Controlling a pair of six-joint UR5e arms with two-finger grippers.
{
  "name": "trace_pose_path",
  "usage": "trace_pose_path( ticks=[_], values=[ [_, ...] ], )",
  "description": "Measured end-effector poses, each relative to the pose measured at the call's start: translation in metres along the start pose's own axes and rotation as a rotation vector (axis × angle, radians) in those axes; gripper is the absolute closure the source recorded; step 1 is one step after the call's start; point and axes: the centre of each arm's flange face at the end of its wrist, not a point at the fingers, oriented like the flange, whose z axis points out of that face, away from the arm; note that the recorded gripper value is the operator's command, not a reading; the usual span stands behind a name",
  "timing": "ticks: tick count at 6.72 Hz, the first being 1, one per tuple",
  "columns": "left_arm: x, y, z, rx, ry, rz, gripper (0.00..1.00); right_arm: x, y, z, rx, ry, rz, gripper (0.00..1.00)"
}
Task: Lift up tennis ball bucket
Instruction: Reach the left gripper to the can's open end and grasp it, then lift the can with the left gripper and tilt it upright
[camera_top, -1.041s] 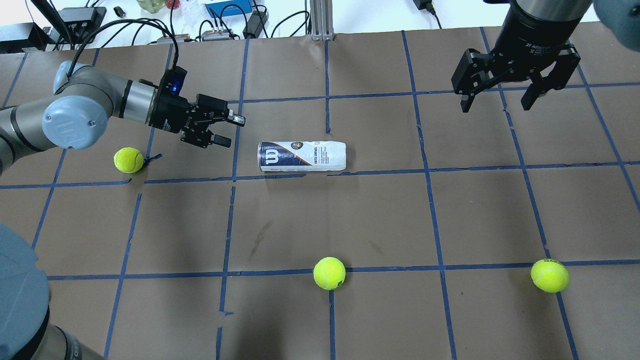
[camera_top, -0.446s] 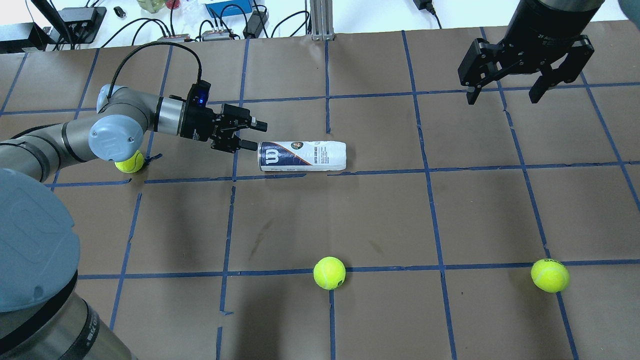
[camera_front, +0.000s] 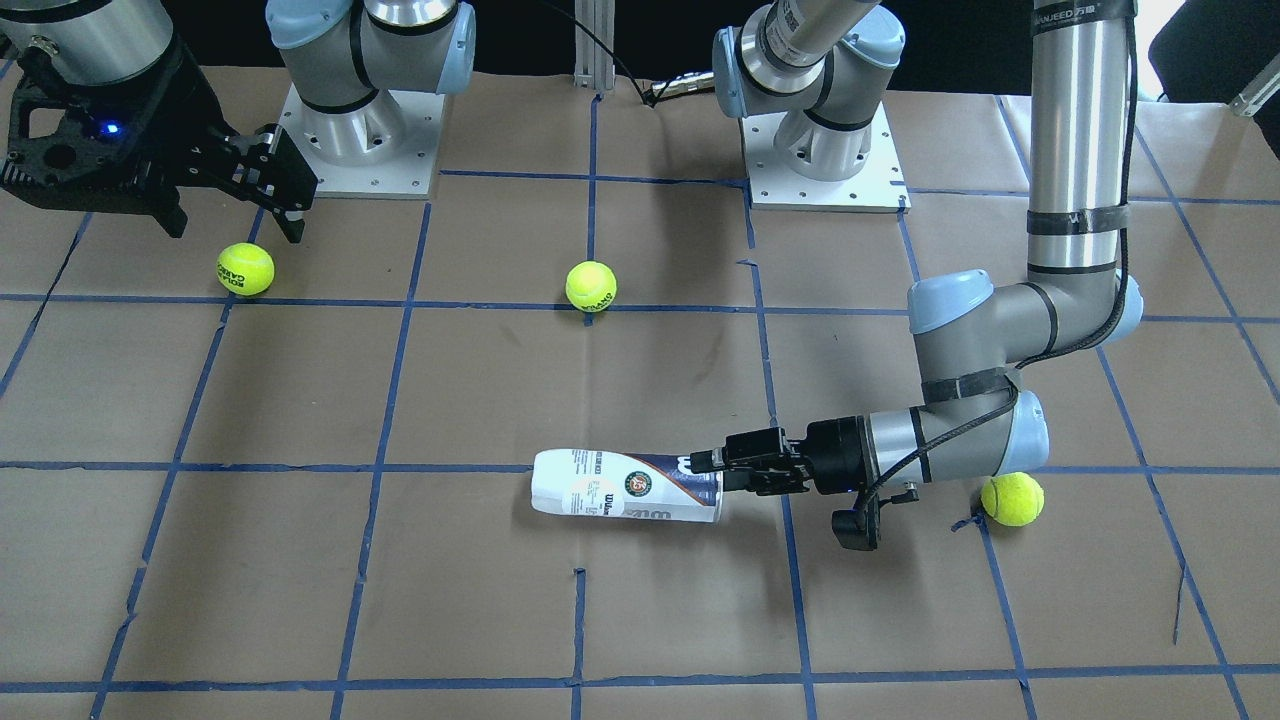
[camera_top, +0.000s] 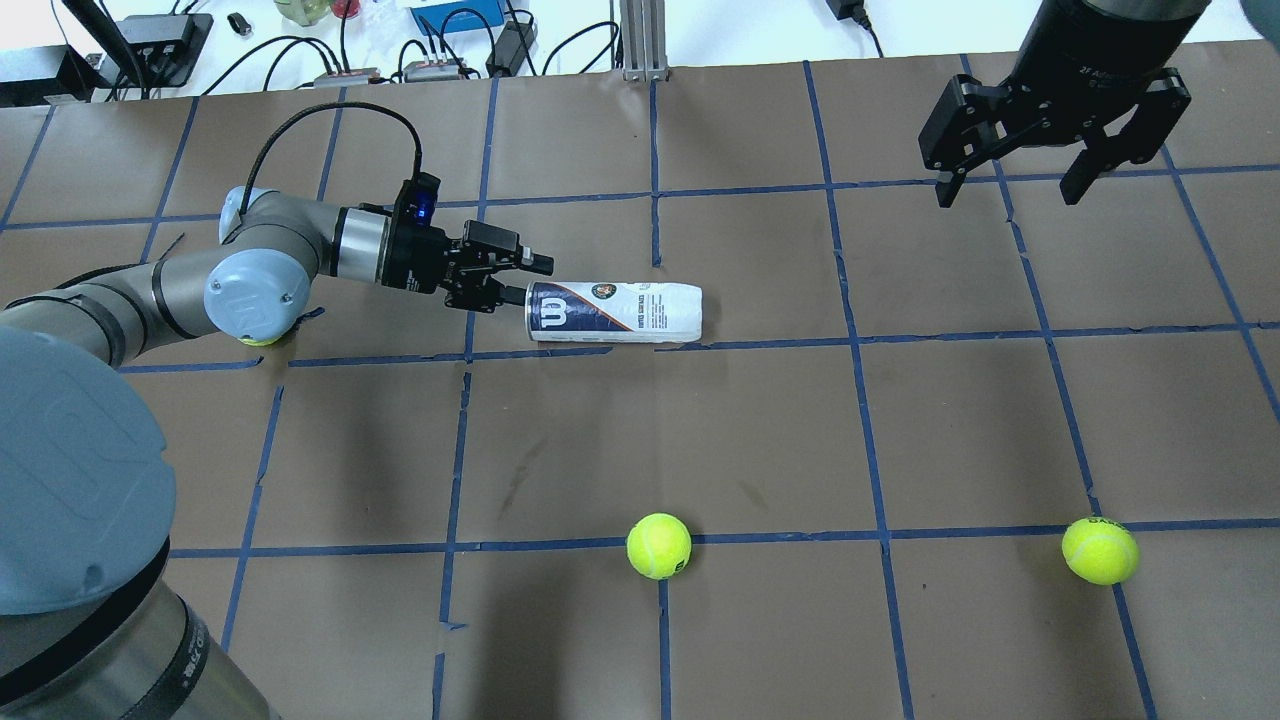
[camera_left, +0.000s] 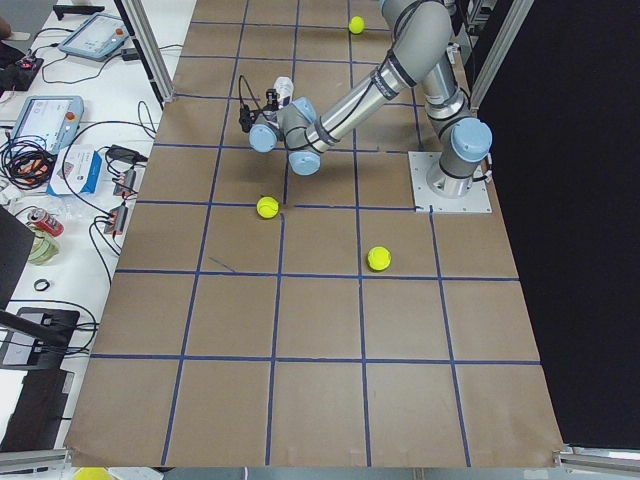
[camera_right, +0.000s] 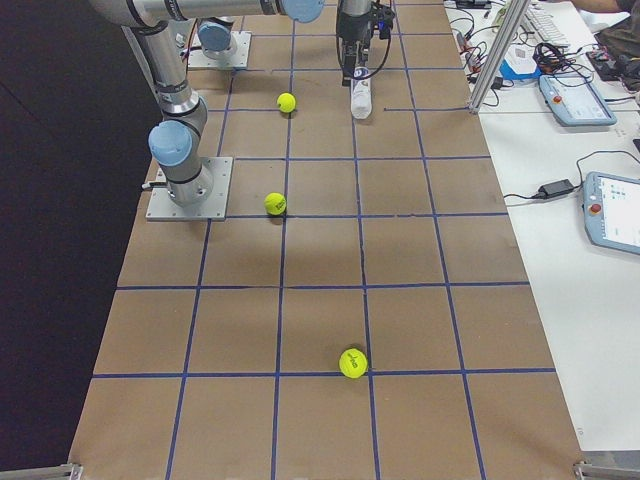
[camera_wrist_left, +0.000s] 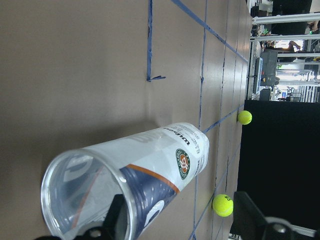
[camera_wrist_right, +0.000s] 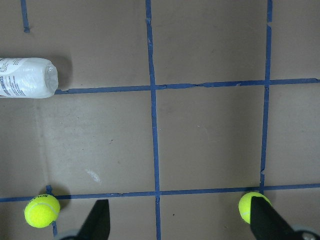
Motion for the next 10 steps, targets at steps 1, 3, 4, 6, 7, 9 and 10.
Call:
trace_pose_path(
  ticks=[1, 3, 4, 6, 7, 9, 10],
  values=[
    [-0.007, 0.001, 0.004, -0.004, 0.001, -0.005, 0.61, 0.0, 0.0, 0.001, -0.001, -0.001, 0.003, 0.0],
    [-0.018, -0.001, 0.009, 0.0, -0.008, 0.01, 0.98, 0.001, 0.0, 0.002, -0.005, -0.002, 0.007, 0.0],
    [-0.016, -0.003, 0.008, 0.006, -0.012, 0.012, 1.0, 0.0, 0.0, 0.003, -0.006, -0.003, 0.007, 0.0],
    [0.002, -0.004, 0.003, 0.021, -0.019, -0.034, 1.0, -0.001, 0.001, 0.003, -0.006, -0.003, 0.006, 0.0],
    [0.027, -0.006, -0.001, 0.035, -0.041, -0.076, 1.0, -0.001, 0.001, 0.003, -0.007, -0.004, 0.008, 0.0],
    [0.085, -0.015, -0.014, 0.111, -0.161, -0.144, 1.0, 0.0, 0.0, 0.004, -0.009, -0.004, 0.009, 0.0],
    [0.112, -0.023, -0.022, 0.147, -0.228, -0.151, 1.0, 0.001, 0.0, 0.004, -0.01, -0.003, 0.01, 0.0]
  ],
)
